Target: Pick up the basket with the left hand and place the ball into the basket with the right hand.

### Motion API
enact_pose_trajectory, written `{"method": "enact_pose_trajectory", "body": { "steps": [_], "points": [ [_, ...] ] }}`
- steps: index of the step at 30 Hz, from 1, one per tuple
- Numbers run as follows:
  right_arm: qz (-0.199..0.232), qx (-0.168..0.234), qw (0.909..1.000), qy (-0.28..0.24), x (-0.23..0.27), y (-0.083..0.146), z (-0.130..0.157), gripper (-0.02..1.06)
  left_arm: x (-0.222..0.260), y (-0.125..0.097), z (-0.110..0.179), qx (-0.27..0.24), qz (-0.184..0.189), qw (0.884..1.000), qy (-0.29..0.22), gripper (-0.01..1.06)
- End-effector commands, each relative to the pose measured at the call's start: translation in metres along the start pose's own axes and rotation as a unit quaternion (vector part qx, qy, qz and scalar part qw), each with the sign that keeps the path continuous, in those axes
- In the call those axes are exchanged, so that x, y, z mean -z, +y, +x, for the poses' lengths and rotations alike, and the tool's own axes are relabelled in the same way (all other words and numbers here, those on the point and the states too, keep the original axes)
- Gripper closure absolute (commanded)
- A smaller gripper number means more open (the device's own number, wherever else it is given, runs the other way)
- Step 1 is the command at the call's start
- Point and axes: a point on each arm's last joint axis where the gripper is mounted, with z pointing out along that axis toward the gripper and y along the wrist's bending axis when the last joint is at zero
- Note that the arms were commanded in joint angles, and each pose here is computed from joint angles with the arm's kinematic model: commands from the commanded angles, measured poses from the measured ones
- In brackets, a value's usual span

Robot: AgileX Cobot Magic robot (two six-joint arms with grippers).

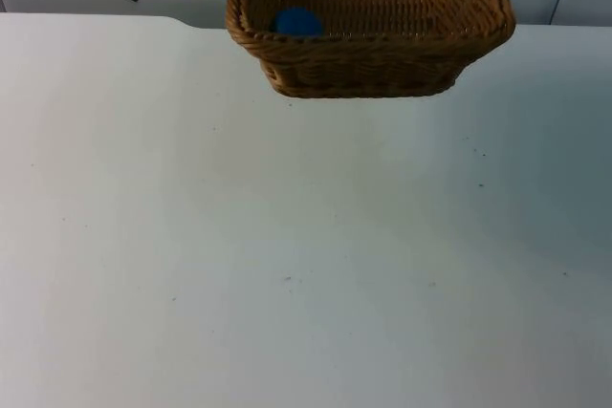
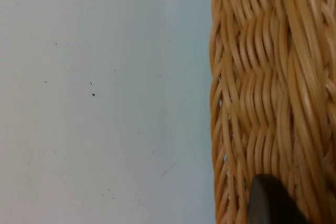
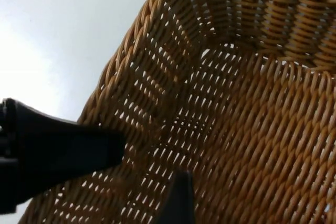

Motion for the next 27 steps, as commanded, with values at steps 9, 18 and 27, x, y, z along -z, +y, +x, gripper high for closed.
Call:
{"method": "enact_pose_trajectory", "body": {
  "steps": [9, 18, 27],
  "points": [
    [0.04, -0.008, 0.9991, -0.008, 0.074, -0.026, -0.007, 0.3, 0.005, -0.005, -0.004, 0.014, 0.014, 1.0, -0.003, 1.05],
    [0.111, -0.01, 0.9937, 0.012, 0.116, -0.059, 0.0, 0.3, 0.005, -0.005, -0.003, 0.013, 0.015, 1.0, 0.003, 1.05],
    [0.128, -0.039, 0.99, 0.046, 0.15, -0.068, 0.014, 0.3, 0.005, -0.005, -0.001, 0.005, 0.017, 1.0, 0.01, 1.05]
  ]
}}
